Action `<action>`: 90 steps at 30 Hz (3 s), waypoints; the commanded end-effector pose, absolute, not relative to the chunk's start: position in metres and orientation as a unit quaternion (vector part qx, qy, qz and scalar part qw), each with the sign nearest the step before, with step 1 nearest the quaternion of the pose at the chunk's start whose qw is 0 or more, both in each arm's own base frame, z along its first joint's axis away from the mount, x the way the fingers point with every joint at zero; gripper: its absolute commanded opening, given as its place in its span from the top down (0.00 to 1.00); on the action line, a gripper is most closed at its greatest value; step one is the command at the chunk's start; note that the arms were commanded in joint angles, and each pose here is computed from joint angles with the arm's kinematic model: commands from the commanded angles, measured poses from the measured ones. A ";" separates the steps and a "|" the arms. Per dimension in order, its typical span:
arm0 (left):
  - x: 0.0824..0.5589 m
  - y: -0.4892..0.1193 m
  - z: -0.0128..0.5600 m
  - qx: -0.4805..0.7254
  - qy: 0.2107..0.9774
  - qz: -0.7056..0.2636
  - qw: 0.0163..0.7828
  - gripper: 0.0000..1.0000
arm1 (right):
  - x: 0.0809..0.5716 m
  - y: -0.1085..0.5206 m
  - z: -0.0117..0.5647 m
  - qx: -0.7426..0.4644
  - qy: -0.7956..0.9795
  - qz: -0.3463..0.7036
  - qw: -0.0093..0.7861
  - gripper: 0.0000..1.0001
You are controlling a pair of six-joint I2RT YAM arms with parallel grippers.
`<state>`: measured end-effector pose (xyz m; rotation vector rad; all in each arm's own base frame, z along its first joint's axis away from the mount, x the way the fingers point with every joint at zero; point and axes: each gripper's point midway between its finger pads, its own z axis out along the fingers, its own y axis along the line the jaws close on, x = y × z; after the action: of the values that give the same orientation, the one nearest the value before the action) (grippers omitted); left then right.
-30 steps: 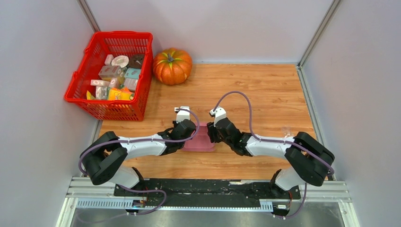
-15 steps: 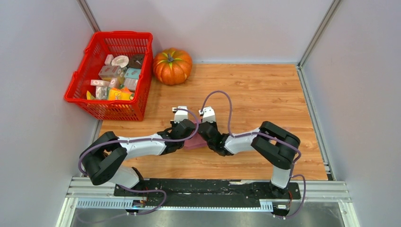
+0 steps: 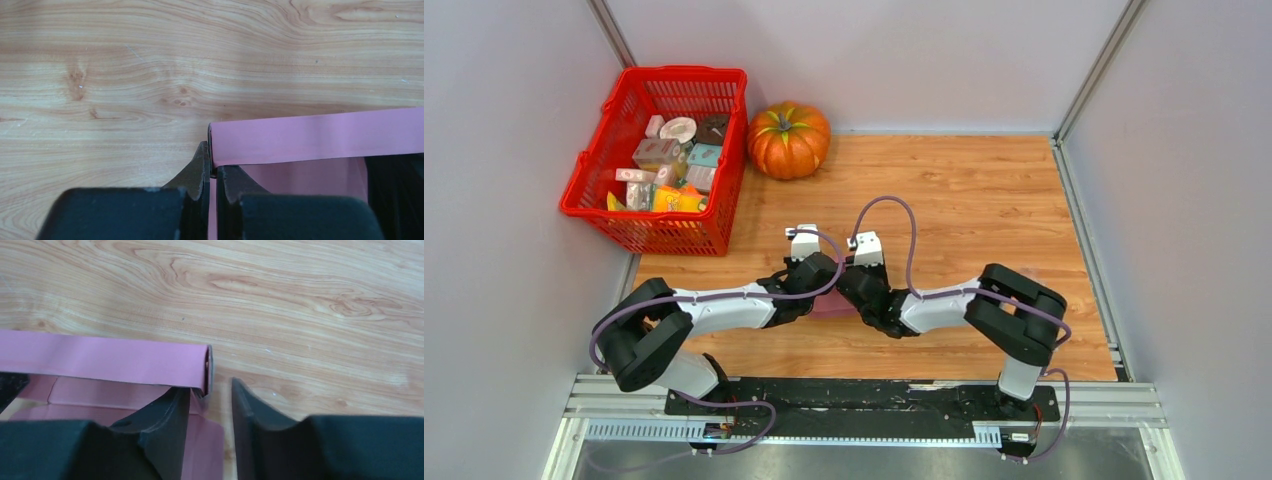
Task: Fold the paper box
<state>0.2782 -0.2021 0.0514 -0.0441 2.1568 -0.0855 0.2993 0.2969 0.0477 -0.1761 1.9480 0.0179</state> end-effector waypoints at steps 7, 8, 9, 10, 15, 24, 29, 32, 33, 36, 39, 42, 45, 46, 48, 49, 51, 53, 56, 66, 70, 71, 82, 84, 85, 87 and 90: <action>0.272 -0.210 0.051 -0.020 0.888 -0.049 0.457 1.00 | 0.245 0.277 0.062 -0.140 0.889 0.097 0.425 0.22; 0.273 -0.211 0.052 -0.019 0.888 -0.051 0.457 1.00 | 0.239 0.277 0.066 -0.150 0.890 0.116 0.415 0.21; 0.272 -0.212 0.053 -0.019 0.887 -0.053 0.458 1.00 | 0.235 0.274 0.065 -0.155 0.892 0.128 0.404 0.20; 0.273 -0.212 0.053 -0.017 0.887 -0.052 0.458 1.00 | 0.231 0.273 0.064 -0.158 0.893 0.137 0.399 0.19; 0.272 -0.214 0.057 -0.011 0.887 -0.060 0.458 1.00 | 0.233 0.272 0.075 -0.180 0.871 0.206 0.409 0.19; 0.268 -0.212 0.065 -0.001 0.896 -0.050 0.442 1.00 | 0.214 0.278 0.050 -0.049 0.918 0.320 0.230 0.22; 0.264 -0.217 0.066 -0.017 0.900 -0.067 0.430 1.00 | 0.199 0.308 0.053 0.021 0.899 0.409 0.152 0.33; 0.263 -0.221 0.069 -0.017 0.902 -0.078 0.424 0.99 | 0.195 0.314 0.049 0.048 0.895 0.427 0.120 0.50; 0.262 -0.221 0.069 -0.015 0.904 -0.079 0.420 0.97 | 0.196 0.315 0.048 0.052 0.895 0.428 0.117 0.53; 0.255 -0.224 0.071 0.000 0.904 -0.101 0.415 0.75 | 0.196 0.315 0.047 0.071 0.893 0.434 0.093 0.71; 0.242 -0.218 0.075 0.023 0.900 -0.122 0.418 0.54 | 0.198 0.304 0.042 0.095 0.900 0.418 0.080 0.81; 0.225 -0.212 0.087 0.067 0.892 -0.151 0.421 0.35 | 0.197 0.295 0.044 0.114 0.899 0.417 0.062 0.83; 0.202 -0.206 0.105 0.124 0.887 -0.178 0.409 0.33 | 0.195 0.292 0.050 0.119 0.897 0.424 0.042 0.87; 0.193 -0.204 0.114 0.140 0.881 -0.193 0.409 0.34 | 0.193 0.293 0.052 0.118 0.895 0.430 0.030 0.87; 0.178 -0.208 0.127 0.181 0.873 -0.221 0.395 0.38 | 0.193 0.293 0.055 0.122 0.892 0.436 0.016 0.90; 0.169 -0.207 0.132 0.201 0.871 -0.229 0.386 0.38 | 0.192 0.296 0.058 0.120 0.889 0.442 0.005 0.90; 0.151 -0.224 0.151 0.264 0.849 -0.273 0.368 0.40 | 0.193 0.295 0.060 0.125 0.887 0.444 -0.006 0.92; 0.135 -0.236 0.166 0.322 0.830 -0.273 0.363 0.38 | 0.194 0.296 0.065 0.127 0.881 0.455 -0.022 0.92; 0.128 -0.249 0.171 0.429 0.797 -0.192 0.380 0.35 | 0.194 0.296 0.069 0.136 0.874 0.465 -0.039 0.92; 0.136 -0.286 0.112 0.660 0.687 0.059 0.298 0.35 | 0.191 0.289 0.076 0.162 0.850 0.496 -0.067 0.92; 0.159 -0.293 0.103 0.645 0.680 0.127 0.325 0.37 | 0.192 0.288 0.081 0.163 0.848 0.502 -0.056 0.92; 0.163 -0.295 0.104 0.639 0.678 0.137 0.336 0.38 | 0.193 0.288 0.082 0.164 0.847 0.503 -0.054 0.92; 0.167 -0.314 0.082 0.644 0.671 0.135 0.342 0.58 | 0.190 0.286 0.098 0.164 0.835 0.523 -0.043 0.92; 0.167 -0.316 0.084 0.639 0.673 0.128 0.350 0.60 | 0.190 0.285 0.101 0.166 0.834 0.525 -0.036 0.91; 0.168 -0.318 0.084 0.637 0.674 0.123 0.353 0.65 | 0.191 0.284 0.105 0.165 0.832 0.528 -0.029 0.90; 0.168 -0.320 0.085 0.634 0.676 0.122 0.355 0.71 | 0.192 0.283 0.111 0.163 0.830 0.533 -0.020 0.88; 0.173 -0.319 0.090 0.623 0.681 0.133 0.363 0.88 | 0.199 0.277 0.120 0.156 0.826 0.541 0.012 0.80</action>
<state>0.1660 -0.3097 0.0761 1.6716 1.7680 0.3561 0.1886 0.2812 0.0992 0.5322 2.6859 1.6601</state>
